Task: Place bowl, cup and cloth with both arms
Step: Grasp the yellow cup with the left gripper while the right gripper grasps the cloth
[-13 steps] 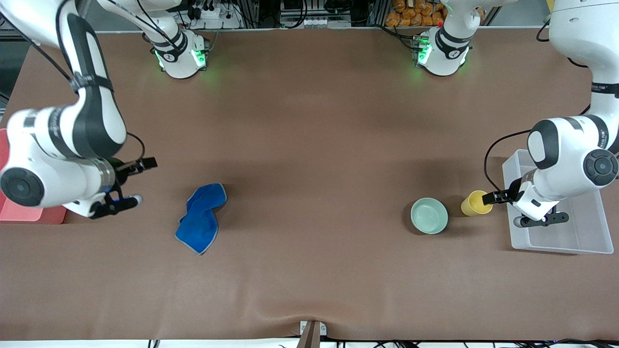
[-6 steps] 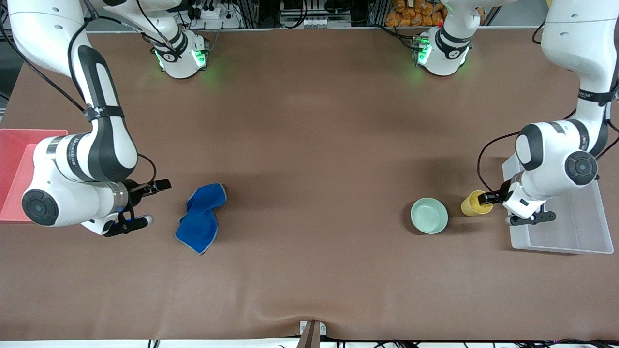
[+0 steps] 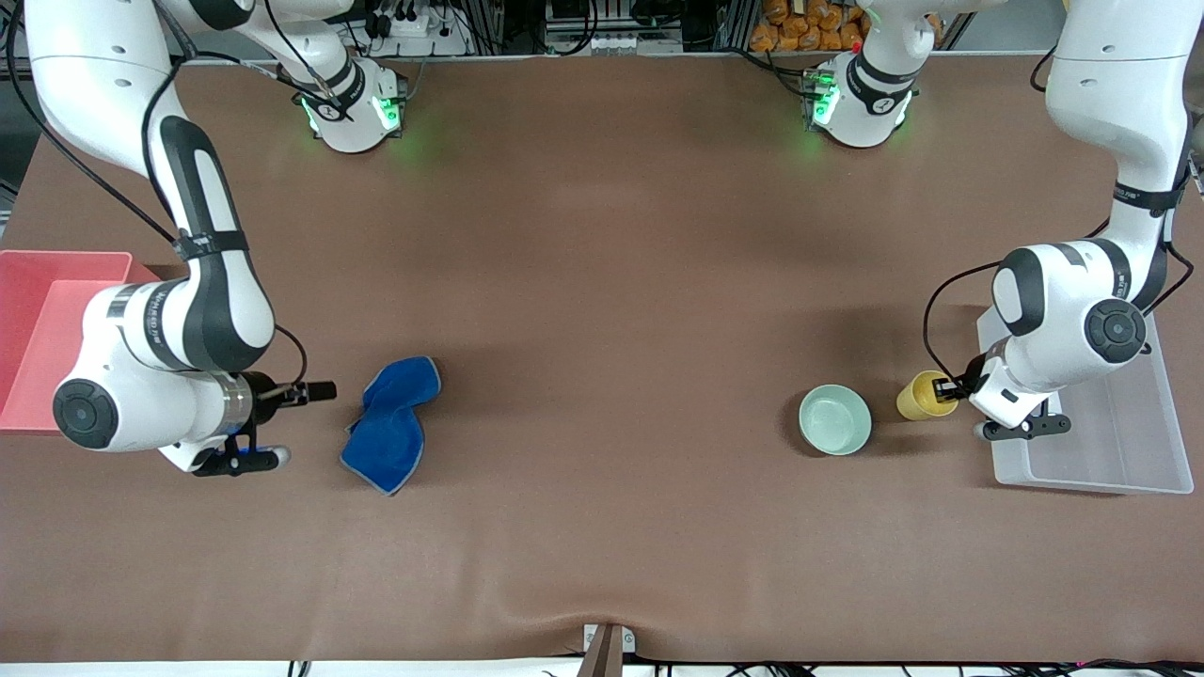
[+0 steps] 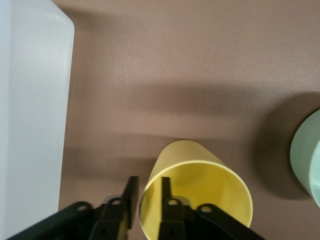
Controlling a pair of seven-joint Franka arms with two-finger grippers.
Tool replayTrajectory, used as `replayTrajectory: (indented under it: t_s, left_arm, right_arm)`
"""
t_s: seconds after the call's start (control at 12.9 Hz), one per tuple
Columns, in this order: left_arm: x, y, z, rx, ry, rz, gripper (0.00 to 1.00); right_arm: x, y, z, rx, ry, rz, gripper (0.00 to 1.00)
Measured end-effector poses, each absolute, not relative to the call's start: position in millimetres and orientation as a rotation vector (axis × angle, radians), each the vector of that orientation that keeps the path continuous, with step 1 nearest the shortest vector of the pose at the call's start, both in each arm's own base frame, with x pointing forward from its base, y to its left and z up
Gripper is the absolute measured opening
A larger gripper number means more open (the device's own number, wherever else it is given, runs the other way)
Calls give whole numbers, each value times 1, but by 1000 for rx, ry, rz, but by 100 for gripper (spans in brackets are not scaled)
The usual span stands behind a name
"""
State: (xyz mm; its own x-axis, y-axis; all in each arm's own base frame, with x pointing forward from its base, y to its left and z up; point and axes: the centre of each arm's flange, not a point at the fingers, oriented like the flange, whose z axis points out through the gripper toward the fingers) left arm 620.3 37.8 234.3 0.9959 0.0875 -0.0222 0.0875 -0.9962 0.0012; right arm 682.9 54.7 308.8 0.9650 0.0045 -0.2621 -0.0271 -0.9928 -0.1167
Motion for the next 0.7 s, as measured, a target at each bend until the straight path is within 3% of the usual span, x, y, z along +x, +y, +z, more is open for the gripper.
replayTrajectory:
  t_s: [0.08,0.16,0.47,0.7]
  left_arm:
    - [623,38,238,3136,135,-22,6]
    - [626,38,242,3136,133,-5,3]
    - [638,38,267,3133,136,6,3]
    - [657,44,332,3119,152,-91,3]
  right_arm:
    - [686,59,305,-2987,117,376,100]
    - [689,64,303,-2973,210,352,100]
    - [694,72,300,-2937,402,307,100]
    - [699,75,293,-2871,549,262,100]
